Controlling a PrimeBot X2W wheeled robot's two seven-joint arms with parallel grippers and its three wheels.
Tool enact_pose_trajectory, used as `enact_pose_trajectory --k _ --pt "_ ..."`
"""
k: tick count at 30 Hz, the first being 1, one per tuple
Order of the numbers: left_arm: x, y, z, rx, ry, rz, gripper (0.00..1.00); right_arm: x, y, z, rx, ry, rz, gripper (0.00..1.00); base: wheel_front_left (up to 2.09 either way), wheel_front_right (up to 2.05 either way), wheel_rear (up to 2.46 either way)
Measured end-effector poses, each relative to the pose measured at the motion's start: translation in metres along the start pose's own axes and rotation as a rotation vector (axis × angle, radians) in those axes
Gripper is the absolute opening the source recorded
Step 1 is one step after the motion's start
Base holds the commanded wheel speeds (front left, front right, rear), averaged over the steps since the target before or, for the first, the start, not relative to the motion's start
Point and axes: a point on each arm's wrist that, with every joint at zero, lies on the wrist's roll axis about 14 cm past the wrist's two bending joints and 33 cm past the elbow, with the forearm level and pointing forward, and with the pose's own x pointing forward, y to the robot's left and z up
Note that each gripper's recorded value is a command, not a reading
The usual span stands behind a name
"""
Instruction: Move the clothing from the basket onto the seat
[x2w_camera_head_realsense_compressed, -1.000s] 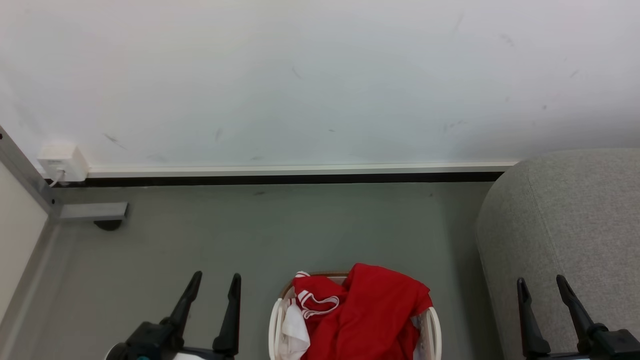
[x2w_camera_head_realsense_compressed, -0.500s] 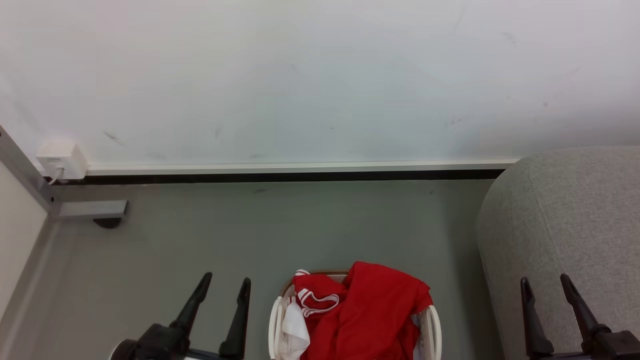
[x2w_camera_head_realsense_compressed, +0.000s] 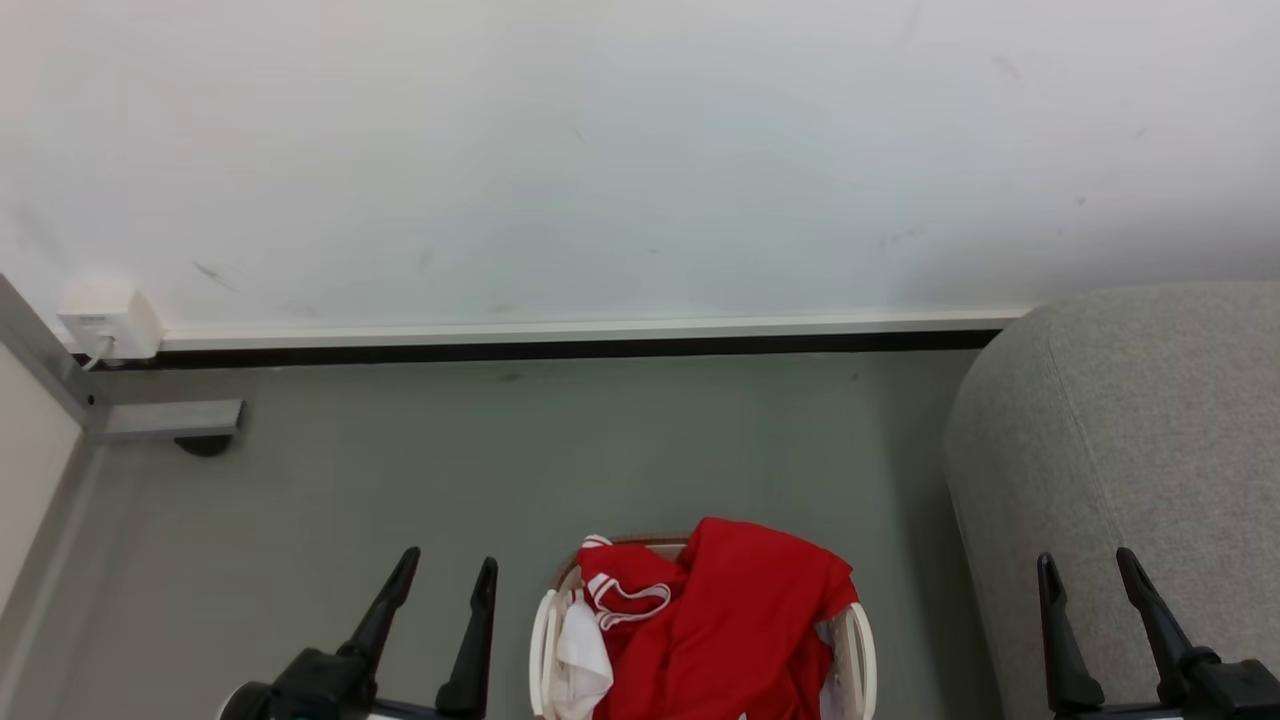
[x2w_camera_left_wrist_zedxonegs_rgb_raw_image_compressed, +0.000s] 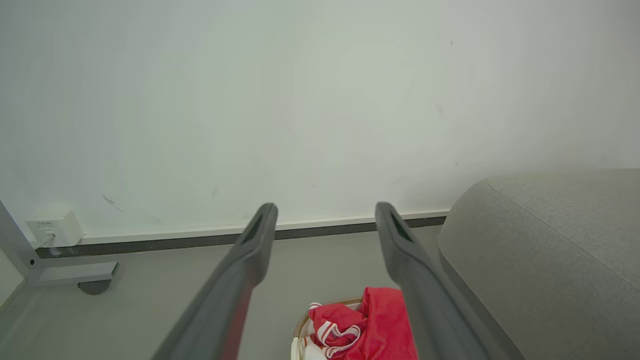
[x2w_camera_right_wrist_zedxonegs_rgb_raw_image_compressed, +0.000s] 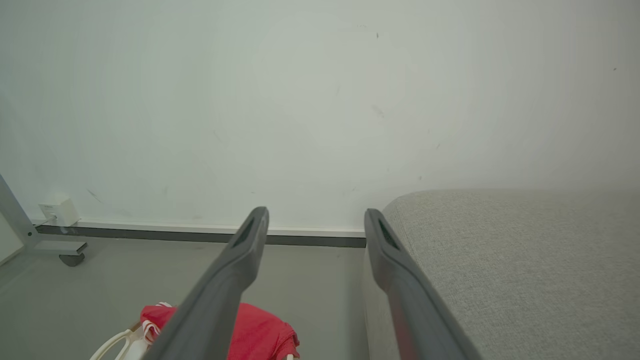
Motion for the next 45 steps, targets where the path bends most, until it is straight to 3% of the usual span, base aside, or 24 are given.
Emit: enact_pose_trajectory --k 9,19,25,31,38,45 --pt "0.028 -0.016 -0.009 -0.014 0.014 -0.069 1.0 0.014 -0.006 0.005 0.014 -0.022 -0.015 1.0 0.0 0.0 0.0" --pt "0.091 -0.064 -0.036 -0.044 0.045 -0.239 1.0 0.05 -0.018 0.014 0.02 -0.072 -0.034 1.0 0.0 0.0 0.0" --pt "0.127 -0.099 -0.092 -0.048 0.157 -0.362 1.0 0.082 -0.022 0.009 0.013 -0.09 -0.024 1.0 0.0 0.0 0.0" --pt "0.141 -0.119 -0.183 -0.019 0.366 -0.455 1.0 0.11 -0.033 -0.011 0.004 -0.074 -0.03 1.0 0.0 0.0 0.0" --pt "0.138 -0.127 -0.277 0.016 0.608 -0.483 1.0 0.129 -0.042 -0.05 -0.012 -0.015 -0.03 1.0 0.0 0.0 0.0" --pt "0.132 -0.127 -0.338 0.041 0.786 -0.466 1.0 0.136 -0.051 -0.081 -0.023 0.041 -0.039 1.0 0.0 0.0 0.0"
